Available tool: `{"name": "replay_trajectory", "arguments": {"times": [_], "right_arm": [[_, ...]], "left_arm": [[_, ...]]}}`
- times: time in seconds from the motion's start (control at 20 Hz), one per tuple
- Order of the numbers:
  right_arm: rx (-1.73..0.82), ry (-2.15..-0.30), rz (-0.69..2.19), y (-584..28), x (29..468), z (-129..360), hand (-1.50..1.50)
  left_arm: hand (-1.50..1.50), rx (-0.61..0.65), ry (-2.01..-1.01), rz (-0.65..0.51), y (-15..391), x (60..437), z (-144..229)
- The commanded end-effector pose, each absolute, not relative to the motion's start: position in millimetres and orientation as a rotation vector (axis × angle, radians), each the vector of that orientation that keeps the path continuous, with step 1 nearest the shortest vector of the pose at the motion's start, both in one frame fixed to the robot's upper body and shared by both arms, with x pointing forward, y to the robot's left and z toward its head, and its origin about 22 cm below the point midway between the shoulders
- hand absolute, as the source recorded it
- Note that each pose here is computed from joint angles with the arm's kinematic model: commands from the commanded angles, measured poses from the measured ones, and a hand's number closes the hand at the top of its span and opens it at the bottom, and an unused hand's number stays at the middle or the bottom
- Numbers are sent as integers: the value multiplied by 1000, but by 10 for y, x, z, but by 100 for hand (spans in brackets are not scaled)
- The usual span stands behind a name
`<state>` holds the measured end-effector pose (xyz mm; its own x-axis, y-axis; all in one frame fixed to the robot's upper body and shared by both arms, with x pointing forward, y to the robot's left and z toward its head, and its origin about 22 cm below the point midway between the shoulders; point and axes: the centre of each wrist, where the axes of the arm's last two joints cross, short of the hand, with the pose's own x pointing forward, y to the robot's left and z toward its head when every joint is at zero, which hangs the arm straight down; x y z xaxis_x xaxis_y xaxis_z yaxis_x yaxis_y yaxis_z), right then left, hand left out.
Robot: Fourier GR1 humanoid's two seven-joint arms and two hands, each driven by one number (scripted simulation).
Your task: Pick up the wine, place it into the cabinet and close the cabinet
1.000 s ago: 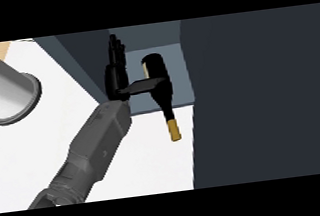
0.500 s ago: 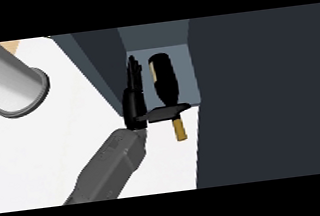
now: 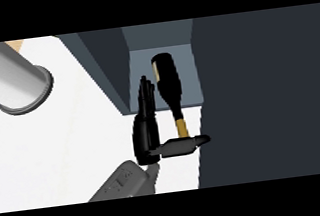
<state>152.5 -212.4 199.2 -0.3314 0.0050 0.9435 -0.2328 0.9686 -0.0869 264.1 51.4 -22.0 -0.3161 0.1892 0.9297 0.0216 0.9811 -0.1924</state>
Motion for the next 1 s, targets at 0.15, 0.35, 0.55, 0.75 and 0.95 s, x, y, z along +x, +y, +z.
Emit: {"name": "replay_trajectory", "arguments": {"times": [0.15, 0.35, 0.55, 0.75, 0.95], "right_arm": [[214, -1914, 248, -2177, 1289, 2127, -150], [199, -1946, 219, -2156, 1311, 2058, -150], [209, -1915, 259, -2269, 1404, 1964, -150], [297, -1866, 311, -2133, 1310, 2131, -150], [354, -1824, 358, -2031, 1333, 2057, 150]], "left_arm": [[-150, -145, -1896, 220, 501, 2125, 118], [-150, -88, -1897, 231, 625, 2012, 97], [-150, -136, -1910, 262, 963, 1814, 272], [-150, -177, -1925, 218, 991, 1526, 355], [-150, -243, -1923, 167, 1142, 1445, 346]]}}
